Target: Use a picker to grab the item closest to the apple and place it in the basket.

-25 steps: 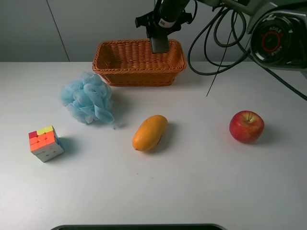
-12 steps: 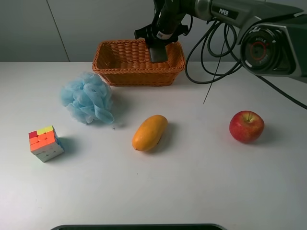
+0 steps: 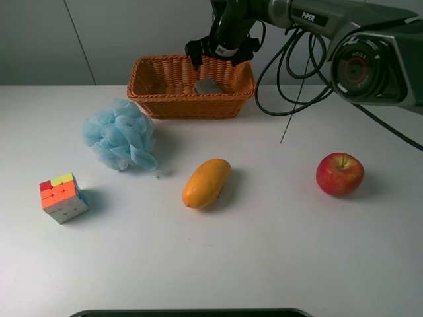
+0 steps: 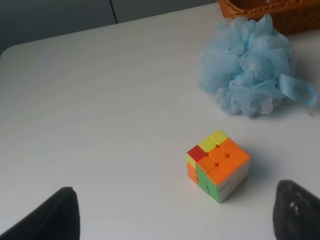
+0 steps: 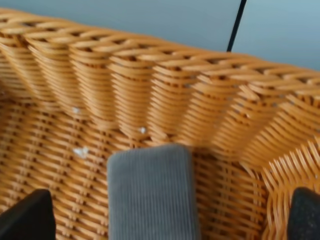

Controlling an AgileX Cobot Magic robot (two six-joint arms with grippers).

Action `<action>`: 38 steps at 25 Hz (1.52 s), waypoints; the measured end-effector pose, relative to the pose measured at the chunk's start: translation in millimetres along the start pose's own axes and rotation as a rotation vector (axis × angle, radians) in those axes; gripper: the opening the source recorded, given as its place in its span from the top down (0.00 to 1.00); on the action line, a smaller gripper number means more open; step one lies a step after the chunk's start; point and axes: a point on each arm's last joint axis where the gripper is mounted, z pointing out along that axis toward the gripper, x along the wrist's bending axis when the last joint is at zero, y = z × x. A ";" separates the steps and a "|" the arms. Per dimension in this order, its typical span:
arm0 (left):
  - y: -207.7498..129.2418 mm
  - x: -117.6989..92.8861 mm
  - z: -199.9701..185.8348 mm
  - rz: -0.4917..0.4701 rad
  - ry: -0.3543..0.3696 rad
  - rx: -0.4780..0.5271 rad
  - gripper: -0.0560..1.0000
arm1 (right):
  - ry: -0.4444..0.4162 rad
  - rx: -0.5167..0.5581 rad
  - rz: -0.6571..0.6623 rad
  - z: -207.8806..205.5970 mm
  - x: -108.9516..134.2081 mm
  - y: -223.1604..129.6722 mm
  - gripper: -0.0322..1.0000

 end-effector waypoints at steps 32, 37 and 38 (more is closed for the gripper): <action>0.0 0.0 0.0 0.000 0.000 0.000 0.24 | 0.004 0.032 -0.161 -368.2 -36.7 -123.4 0.29; 0.0 0.0 0.0 0.000 0.000 0.000 0.24 | 0.010 -0.035 -0.151 -408.3 -49.5 -191.4 0.29; 0.0 0.0 0.0 0.000 0.000 0.000 0.24 | 0.011 -0.054 -0.146 -414.9 -51.9 -204.8 0.29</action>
